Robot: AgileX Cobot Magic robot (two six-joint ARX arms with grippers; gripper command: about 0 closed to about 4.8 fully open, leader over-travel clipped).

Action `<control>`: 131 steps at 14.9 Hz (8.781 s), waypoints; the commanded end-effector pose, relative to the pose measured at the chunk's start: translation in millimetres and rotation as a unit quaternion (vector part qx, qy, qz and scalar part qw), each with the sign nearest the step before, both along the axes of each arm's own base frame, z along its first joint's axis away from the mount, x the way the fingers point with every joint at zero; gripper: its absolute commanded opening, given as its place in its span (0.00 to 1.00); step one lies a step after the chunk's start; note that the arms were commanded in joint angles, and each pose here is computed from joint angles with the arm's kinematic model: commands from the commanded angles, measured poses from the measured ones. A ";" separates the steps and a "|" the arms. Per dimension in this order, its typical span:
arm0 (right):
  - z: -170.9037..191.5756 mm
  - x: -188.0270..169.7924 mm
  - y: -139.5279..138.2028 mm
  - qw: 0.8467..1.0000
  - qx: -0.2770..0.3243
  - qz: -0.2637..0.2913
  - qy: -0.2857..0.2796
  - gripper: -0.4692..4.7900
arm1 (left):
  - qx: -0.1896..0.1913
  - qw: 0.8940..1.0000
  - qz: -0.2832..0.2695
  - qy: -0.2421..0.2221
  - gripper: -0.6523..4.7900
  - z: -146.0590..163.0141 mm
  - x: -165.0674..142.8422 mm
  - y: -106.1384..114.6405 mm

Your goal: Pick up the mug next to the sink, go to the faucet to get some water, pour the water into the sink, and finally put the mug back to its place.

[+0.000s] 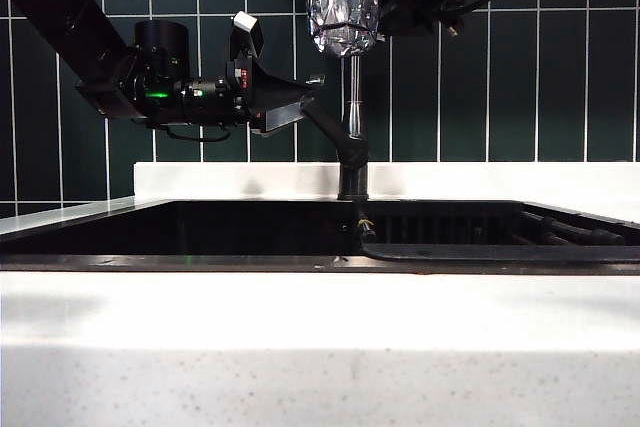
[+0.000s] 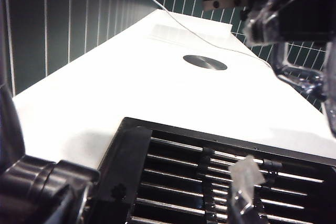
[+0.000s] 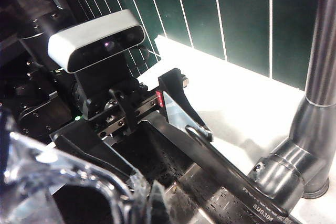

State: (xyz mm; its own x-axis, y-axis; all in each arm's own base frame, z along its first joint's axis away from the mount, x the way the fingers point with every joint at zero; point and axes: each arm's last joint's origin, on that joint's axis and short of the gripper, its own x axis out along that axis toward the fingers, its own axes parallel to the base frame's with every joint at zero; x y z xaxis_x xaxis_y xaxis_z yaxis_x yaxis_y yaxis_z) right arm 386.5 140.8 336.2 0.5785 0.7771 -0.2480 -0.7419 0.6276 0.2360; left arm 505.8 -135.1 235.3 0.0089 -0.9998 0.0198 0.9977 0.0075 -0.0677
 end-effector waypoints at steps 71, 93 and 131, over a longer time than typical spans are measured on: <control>3.9 -2.5 0.0 0.999 -0.016 0.024 -0.030 0.08 | -0.005 0.997 0.071 0.033 0.11 46.5 -15.0 86.0; -29.1 -39.5 -28.7 0.961 -0.249 -0.104 -0.055 0.08 | 0.021 0.922 0.384 -0.048 0.11 33.7 -294.2 84.4; -22.3 -98.6 32.1 0.604 -0.768 -0.112 -0.184 0.08 | -0.038 0.866 0.496 -0.056 0.11 -53.5 -404.1 94.4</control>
